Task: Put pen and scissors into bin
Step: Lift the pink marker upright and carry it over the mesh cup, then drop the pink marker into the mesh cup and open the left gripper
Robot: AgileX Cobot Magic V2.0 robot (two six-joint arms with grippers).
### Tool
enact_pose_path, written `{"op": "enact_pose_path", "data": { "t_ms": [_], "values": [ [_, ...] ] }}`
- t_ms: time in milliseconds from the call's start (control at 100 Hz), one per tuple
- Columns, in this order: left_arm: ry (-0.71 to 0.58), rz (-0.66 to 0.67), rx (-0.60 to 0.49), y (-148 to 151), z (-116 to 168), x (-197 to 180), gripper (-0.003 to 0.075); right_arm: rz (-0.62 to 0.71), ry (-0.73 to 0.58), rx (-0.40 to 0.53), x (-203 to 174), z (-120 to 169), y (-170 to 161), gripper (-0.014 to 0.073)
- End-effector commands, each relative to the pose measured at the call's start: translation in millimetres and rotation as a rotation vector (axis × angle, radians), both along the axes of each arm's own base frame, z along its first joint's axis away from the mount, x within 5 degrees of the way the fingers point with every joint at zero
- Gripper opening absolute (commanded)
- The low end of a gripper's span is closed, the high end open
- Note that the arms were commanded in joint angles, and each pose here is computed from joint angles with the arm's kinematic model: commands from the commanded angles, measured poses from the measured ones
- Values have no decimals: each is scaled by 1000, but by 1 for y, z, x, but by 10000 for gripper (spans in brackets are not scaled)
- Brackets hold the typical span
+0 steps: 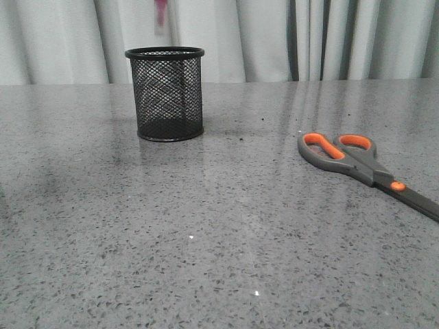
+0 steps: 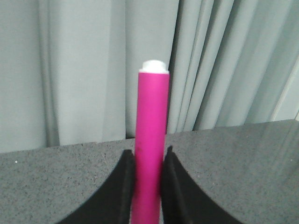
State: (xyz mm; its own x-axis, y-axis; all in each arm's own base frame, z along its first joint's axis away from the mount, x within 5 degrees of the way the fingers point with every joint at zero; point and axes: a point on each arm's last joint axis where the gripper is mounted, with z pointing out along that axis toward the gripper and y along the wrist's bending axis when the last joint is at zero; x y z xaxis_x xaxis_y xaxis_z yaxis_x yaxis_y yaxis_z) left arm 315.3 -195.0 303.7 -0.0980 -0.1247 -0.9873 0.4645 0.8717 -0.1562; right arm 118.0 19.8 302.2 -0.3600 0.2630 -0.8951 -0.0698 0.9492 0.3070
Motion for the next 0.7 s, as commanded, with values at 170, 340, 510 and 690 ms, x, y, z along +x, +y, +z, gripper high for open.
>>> {"op": "enact_pose_path", "data": {
  "t_ms": [170,340,510,690],
  "values": [
    [-63,7,-59,-4,10,3,-18,-8,-104,10,4,18,0,372],
    [-52,8,-53,-4,7,4,141,-8,-104,10,4,18,0,372],
    [-65,10,-60,-3,9,3,497,-8,-104,10,4,18,0,372],
    [-145,11,-110,6,41,-11,500,-9,-120,12,3,23,0,372]
  ]
}}
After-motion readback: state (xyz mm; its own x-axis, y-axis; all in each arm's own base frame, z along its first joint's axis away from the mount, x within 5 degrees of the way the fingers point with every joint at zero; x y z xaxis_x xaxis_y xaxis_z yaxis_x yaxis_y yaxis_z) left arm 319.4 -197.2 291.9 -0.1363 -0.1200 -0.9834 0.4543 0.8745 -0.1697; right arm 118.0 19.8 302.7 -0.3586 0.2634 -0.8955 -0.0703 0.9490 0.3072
